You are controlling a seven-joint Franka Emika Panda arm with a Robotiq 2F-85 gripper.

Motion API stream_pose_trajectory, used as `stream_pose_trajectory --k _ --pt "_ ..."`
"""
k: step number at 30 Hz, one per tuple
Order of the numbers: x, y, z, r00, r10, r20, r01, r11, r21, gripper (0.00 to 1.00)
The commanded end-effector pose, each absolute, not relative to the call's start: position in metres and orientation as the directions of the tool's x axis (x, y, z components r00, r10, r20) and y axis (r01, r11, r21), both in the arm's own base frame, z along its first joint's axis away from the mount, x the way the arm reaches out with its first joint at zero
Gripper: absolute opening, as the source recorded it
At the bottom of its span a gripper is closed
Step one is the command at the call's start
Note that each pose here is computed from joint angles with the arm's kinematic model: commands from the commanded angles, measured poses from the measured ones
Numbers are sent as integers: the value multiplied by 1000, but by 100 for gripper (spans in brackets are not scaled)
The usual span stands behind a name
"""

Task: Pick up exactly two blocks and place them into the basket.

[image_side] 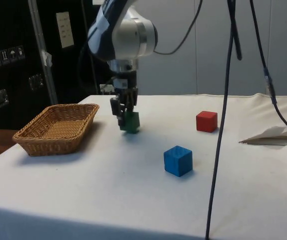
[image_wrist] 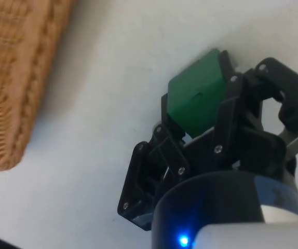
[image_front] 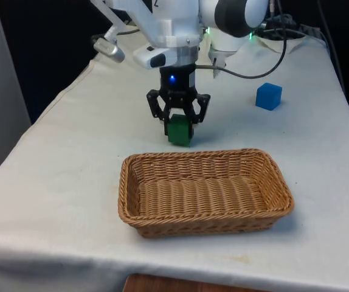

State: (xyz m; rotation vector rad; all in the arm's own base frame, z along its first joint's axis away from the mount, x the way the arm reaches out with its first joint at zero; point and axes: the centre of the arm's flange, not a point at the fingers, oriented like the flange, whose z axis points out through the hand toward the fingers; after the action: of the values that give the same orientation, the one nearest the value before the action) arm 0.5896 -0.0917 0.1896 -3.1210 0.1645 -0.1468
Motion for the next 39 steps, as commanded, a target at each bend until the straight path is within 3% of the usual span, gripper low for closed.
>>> stream_pose_trajectory --k 1,20,39 --pt "595 -93 199 990 -110 88 -108 -994 -20 0" --pt "655 -93 259 988 -100 122 -96 -995 -35 0" --pt "701 -72 282 986 -78 144 -73 -996 -42 0"
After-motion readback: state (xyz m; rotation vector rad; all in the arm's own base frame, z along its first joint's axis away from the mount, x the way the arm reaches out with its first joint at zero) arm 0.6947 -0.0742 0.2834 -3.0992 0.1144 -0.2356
